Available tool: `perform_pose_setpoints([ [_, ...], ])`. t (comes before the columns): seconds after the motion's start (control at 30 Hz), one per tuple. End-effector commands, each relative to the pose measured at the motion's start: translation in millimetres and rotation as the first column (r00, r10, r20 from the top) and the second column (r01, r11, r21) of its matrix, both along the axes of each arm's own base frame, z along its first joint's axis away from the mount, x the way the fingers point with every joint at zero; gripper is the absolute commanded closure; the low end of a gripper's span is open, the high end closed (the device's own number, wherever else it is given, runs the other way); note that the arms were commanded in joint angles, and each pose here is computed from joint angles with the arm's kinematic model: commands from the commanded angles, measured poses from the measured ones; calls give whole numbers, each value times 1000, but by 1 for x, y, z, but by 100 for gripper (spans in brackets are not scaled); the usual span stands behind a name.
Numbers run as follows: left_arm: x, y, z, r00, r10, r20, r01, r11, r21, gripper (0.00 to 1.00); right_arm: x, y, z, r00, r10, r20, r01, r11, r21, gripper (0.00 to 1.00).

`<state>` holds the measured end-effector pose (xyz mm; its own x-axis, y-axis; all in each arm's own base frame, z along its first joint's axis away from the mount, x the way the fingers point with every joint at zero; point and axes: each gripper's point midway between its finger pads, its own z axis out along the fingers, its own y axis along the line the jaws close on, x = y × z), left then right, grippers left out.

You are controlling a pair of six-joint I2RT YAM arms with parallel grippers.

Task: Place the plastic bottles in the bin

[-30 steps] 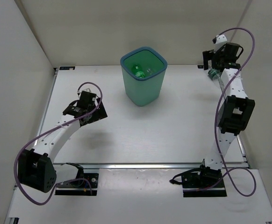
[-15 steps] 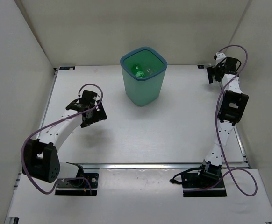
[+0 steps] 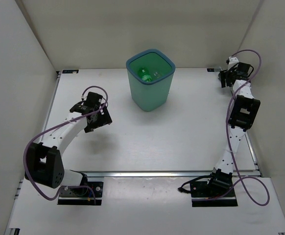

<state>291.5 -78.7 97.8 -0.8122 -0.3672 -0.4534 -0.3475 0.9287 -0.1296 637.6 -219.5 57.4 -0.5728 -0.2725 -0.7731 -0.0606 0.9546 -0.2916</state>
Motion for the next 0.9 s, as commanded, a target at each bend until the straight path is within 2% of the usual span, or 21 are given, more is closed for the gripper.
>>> perform_pose_setpoints([
  [0.0,7,8,27,997,38,71,-39,999,17,2,14,-4,20,997,-14,77,16,1000,-18,32],
  [0.13,6,16,39,993,60,100,-63,998,27,1,15,1,22,996,-7,84,5,1000,19,40],
  [0.2,6,20,50,990,70,125,-74,997,30,1,16,10,31,996,10,92,-15,999,50,56],
  [0.27,5,22,54,988,75,138,-81,996,37,1,18,30,46,992,51,114,-65,990,122,63],
  [0.3,4,23,56,987,77,141,-83,996,34,1,20,36,67,983,90,161,-115,982,153,72],
  [0.37,3,32,58,985,94,147,-101,994,46,1,19,59,94,967,139,212,-192,949,252,84],
  [0.4,2,31,59,983,87,159,-95,994,46,1,16,74,114,950,188,248,-257,924,284,84],
  [0.5,-1,29,59,982,61,179,-68,997,32,1,0,121,166,894,300,333,-419,822,385,87],
  [0.67,-4,33,71,968,51,247,-57,998,17,2,-30,172,267,775,403,486,-606,693,391,87],
  [0.7,-4,35,71,966,54,253,-61,998,22,1,-40,186,288,751,409,519,-640,643,420,93],
  [0.8,-3,34,74,956,36,290,-41,999,11,1,-79,234,350,609,480,632,-787,464,406,91],
  [0.83,-1,32,72,955,34,295,-35,999,-3,1,-93,252,352,613,483,625,-790,378,483,86],
  [0.87,0,27,72,955,8,297,-5,1000,-13,1,-99,271,363,558,501,661,-830,336,445,88],
])
